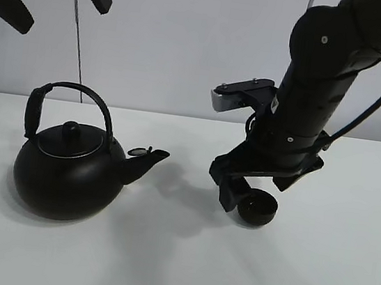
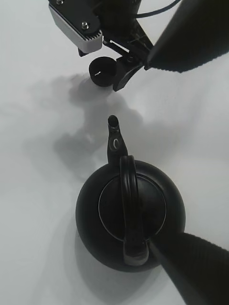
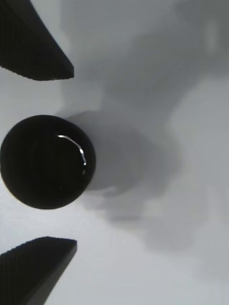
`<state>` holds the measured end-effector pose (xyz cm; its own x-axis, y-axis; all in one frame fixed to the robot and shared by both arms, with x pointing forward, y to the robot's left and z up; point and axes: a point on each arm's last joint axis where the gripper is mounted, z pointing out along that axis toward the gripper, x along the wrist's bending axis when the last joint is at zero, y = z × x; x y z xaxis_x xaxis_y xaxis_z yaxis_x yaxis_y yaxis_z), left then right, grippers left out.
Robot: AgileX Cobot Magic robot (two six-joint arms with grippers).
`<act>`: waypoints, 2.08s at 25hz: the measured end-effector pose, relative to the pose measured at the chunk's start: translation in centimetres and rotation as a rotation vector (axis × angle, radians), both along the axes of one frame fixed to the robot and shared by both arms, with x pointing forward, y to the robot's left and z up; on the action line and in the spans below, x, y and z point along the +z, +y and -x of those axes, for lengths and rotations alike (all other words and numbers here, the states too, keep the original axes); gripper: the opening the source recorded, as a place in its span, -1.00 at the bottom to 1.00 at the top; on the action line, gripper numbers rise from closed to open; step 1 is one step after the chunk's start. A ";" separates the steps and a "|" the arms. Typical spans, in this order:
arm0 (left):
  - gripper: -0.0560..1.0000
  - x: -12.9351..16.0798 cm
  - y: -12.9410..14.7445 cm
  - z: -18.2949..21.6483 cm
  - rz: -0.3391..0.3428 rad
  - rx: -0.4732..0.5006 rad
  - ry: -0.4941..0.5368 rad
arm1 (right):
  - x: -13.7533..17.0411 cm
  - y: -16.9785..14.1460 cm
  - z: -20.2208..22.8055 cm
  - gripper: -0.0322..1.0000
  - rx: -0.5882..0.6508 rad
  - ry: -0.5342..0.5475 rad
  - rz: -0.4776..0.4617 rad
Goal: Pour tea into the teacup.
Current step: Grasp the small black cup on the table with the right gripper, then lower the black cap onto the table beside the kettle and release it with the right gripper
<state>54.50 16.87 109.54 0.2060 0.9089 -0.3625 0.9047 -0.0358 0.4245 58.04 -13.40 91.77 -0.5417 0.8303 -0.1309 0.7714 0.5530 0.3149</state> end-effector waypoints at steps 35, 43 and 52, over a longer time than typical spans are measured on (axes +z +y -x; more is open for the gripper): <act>0.35 0.0 0.0 0.0 0.000 0.000 0.000 | -1.3 0.6 -1.4 -0.17 -0.081 0.104 0.037; 0.35 0.0 0.0 0.0 0.000 0.000 0.000 | 3.0 1.8 -3.5 -0.17 -0.035 0.094 0.032; 0.35 0.0 0.0 0.0 0.000 0.000 0.000 | 3.4 4.1 -2.7 -0.17 0.058 0.118 -0.024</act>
